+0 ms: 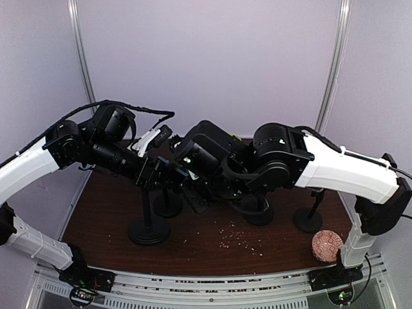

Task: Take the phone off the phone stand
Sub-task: Hold the phone stand with the phone.

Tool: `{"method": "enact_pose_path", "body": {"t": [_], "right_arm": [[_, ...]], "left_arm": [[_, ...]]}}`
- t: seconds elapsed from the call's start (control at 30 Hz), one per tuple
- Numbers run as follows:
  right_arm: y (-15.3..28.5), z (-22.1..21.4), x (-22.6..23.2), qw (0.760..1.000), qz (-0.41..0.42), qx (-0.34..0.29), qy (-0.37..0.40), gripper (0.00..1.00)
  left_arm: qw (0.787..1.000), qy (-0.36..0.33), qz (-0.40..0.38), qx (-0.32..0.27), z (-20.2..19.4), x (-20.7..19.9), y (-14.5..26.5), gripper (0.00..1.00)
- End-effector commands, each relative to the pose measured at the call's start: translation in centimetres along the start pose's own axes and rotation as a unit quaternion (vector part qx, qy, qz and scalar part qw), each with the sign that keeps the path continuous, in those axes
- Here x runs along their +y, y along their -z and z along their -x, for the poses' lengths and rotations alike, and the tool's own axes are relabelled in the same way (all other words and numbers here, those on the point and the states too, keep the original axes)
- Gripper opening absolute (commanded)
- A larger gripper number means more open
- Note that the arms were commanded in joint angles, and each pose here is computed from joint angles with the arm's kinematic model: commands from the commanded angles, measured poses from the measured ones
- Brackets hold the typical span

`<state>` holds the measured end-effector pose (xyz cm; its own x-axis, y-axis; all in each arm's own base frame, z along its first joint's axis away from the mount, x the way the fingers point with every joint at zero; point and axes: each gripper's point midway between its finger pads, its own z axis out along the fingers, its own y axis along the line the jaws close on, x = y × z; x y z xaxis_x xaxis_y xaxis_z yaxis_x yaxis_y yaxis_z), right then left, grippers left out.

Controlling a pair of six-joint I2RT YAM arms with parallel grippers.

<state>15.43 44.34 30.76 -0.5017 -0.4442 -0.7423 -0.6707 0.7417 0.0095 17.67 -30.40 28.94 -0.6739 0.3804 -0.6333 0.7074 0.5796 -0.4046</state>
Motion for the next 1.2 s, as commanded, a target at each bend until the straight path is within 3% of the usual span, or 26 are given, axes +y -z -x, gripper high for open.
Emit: {"method": "enact_pose_path", "body": {"t": [0.0,0.27,0.37,0.57,0.9,1.17], "right_arm": [[3.4,5.6,0.7,0.993,0.044,-0.092,-0.065,0.00],[3.9,6.2,0.9,0.990,0.064,-0.095,-0.077,0.00],[4.1,6.4,0.9,0.990,0.069,-0.096,-0.079,0.00],[4.4,6.5,0.7,0.990,0.070,-0.095,-0.079,0.00],[5.3,6.5,1.1,0.988,0.095,-0.097,-0.077,0.00],[5.6,5.2,1.5,0.986,0.125,-0.100,-0.055,0.00]], "left_arm": [[0.998,0.000,-0.008,-0.062,2.4,-0.5,0.3,0.59],[0.994,-0.028,-0.014,-0.101,3.1,-1.4,0.5,0.64],[0.995,-0.055,-0.010,-0.077,2.3,-1.7,-0.3,0.69],[0.998,-0.065,0.015,-0.020,0.9,-1.1,-1.6,0.66],[0.996,-0.050,0.062,-0.031,1.8,0.0,-2.1,0.23],[0.996,-0.006,0.064,-0.059,2.7,-0.1,-0.9,0.11]]}}
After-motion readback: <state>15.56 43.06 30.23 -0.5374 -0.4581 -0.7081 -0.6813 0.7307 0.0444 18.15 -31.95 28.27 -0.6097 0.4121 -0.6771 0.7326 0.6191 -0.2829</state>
